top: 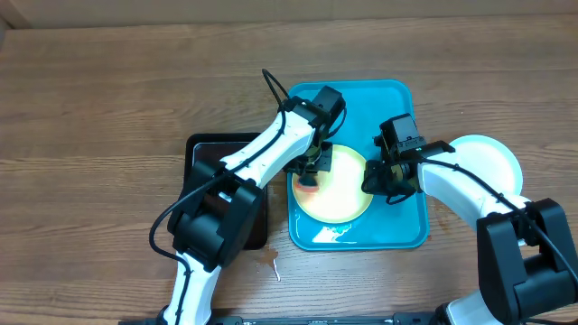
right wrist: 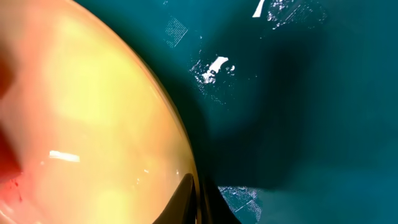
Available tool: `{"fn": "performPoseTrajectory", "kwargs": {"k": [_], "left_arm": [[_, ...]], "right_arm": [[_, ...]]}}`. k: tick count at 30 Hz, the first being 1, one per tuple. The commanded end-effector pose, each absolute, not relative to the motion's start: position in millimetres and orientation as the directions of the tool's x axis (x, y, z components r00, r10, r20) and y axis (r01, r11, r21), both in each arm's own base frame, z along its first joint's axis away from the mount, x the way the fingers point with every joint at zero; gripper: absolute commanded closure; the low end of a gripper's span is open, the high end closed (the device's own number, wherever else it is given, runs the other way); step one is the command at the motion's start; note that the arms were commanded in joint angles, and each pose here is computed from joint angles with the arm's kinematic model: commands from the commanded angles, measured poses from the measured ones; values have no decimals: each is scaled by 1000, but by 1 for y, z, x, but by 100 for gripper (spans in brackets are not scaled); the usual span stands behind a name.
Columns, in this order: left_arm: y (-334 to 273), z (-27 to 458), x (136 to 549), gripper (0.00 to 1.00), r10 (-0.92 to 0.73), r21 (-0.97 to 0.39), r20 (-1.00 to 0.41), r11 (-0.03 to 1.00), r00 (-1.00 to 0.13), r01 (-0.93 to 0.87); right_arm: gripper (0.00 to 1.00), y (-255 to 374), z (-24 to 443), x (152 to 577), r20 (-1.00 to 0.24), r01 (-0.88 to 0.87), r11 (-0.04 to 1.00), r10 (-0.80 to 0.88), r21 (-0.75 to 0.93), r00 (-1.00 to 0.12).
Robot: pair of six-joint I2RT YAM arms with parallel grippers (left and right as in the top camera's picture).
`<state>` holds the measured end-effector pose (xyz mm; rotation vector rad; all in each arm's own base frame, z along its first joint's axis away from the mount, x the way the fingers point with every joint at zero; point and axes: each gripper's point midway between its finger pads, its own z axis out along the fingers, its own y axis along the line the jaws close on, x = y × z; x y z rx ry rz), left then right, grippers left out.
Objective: Clean dirty plates on tray and stack at the side
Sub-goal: 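Scrub the yellow plate with the sponge in the left gripper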
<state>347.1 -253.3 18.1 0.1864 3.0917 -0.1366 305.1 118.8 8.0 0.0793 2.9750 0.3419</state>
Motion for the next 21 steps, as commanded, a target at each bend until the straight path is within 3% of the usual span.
{"fn": "performPoseTrajectory", "kwargs": {"k": [1,6,13,21], "left_arm": [[-300,7,328,96,195,-251,-7,949,-981,190],[-334,-14,298,96,267,-339,64,912,-962,231],[-308,-18,288,96,196,-295,184,946,-963,136],[-236,-20,298,96,120,7,193,992,-974,123]], "right_arm": [[96,110,2,305,-135,56,980,83,190,-987],[96,109,2,303,-129,57,980,82,188,-988],[96,109,1,301,-121,59,981,82,185,-989],[96,109,1,301,-119,59,981,82,184,-989]]}}
